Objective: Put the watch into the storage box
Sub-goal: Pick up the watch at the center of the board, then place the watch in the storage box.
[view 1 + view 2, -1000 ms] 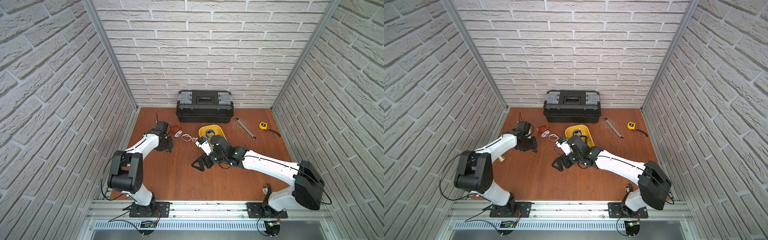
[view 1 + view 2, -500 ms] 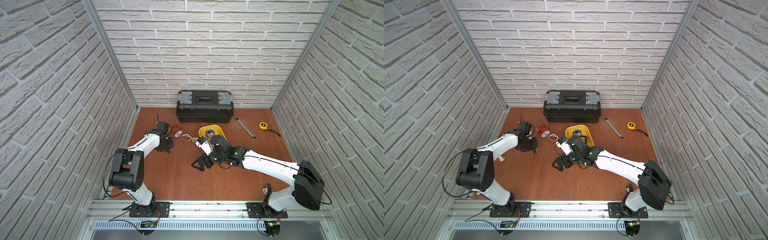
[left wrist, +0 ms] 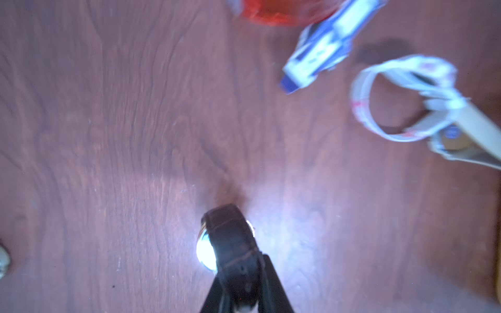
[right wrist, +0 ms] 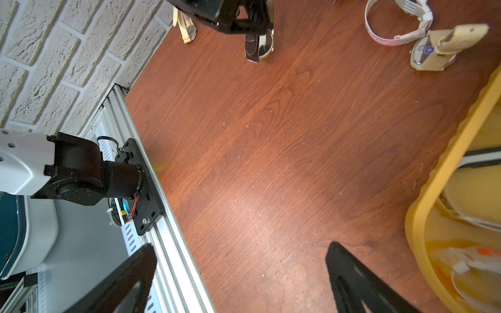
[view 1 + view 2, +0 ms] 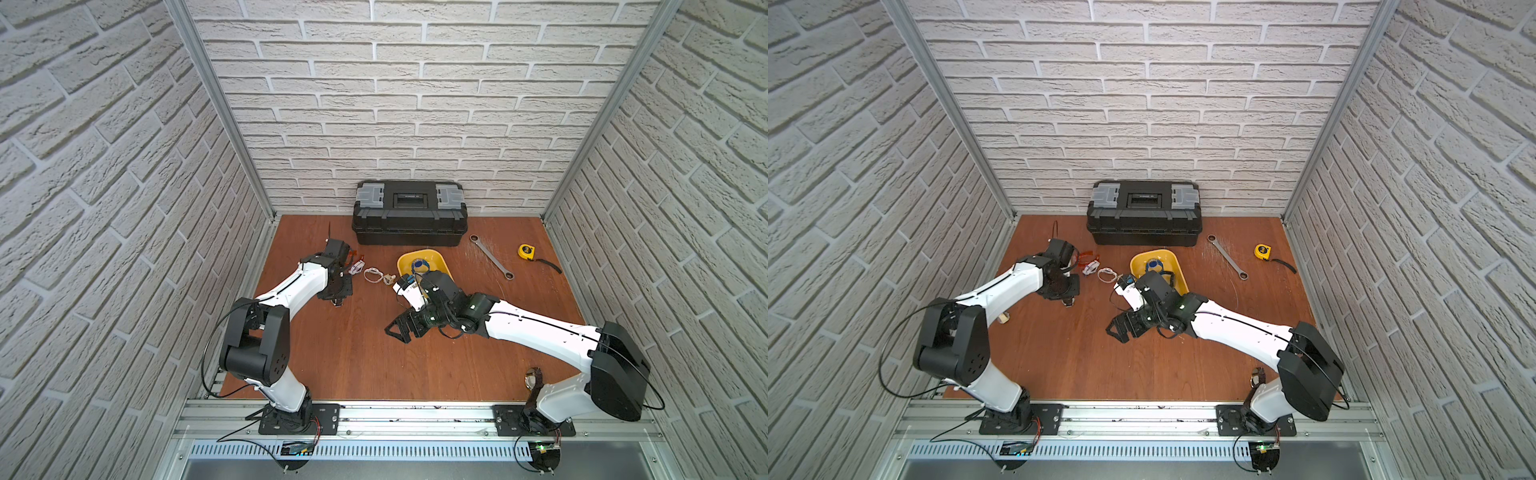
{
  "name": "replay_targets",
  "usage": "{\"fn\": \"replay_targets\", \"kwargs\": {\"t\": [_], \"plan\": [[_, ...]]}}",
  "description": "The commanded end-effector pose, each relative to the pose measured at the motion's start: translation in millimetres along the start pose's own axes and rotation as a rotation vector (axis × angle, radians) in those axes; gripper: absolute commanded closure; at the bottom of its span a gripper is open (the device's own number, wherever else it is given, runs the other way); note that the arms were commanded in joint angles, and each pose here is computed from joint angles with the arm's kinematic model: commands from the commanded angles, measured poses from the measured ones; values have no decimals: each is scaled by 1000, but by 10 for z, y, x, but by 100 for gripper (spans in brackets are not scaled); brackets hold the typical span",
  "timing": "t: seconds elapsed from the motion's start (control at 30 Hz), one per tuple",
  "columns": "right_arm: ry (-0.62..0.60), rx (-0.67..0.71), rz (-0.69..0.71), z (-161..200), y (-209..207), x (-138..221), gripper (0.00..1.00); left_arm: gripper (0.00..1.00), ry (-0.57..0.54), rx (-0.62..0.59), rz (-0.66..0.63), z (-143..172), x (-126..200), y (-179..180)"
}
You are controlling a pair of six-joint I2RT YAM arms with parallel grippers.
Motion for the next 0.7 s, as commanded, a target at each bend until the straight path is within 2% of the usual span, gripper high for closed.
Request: {"fn": "replay_targets", "kwargs": {"t": [0.0, 0.1, 0.2, 0.33, 0.43, 0.53, 0.67], "plan": [[-64, -84, 54, 39, -129, 339, 1, 89, -41, -124, -70, -27, 350, -136], [-123, -193, 127, 170, -311, 693, 1, 89, -61, -250, -107, -18, 570, -426], [-174, -365, 265, 441, -567, 1047, 0, 89, -82, -396, -137, 33, 735, -828], [-216, -491, 387, 765, -756, 1336, 0, 89, -128, -567, -172, 138, 851, -1390], [-217, -618, 438, 993, -932, 1426, 0, 89, -147, -667, -155, 250, 842, -1790], [-238, -737, 420, 1154, -1114, 1435, 0, 89, -148, -763, -156, 389, 740, -2159], [-253, -765, 418, 1197, -1180, 1469, 0, 89, -136, -858, -173, 579, 550, -2506]]}}
Point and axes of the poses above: each gripper's point midway between its finger pads, its own x axis back along the fingers, its own y axis along the line the jaws close on, z = x × y, the point moved 10 cm from there along x, back along the fingers, and after that the axes turned 15 degrees about x, right-handed, at the moved point
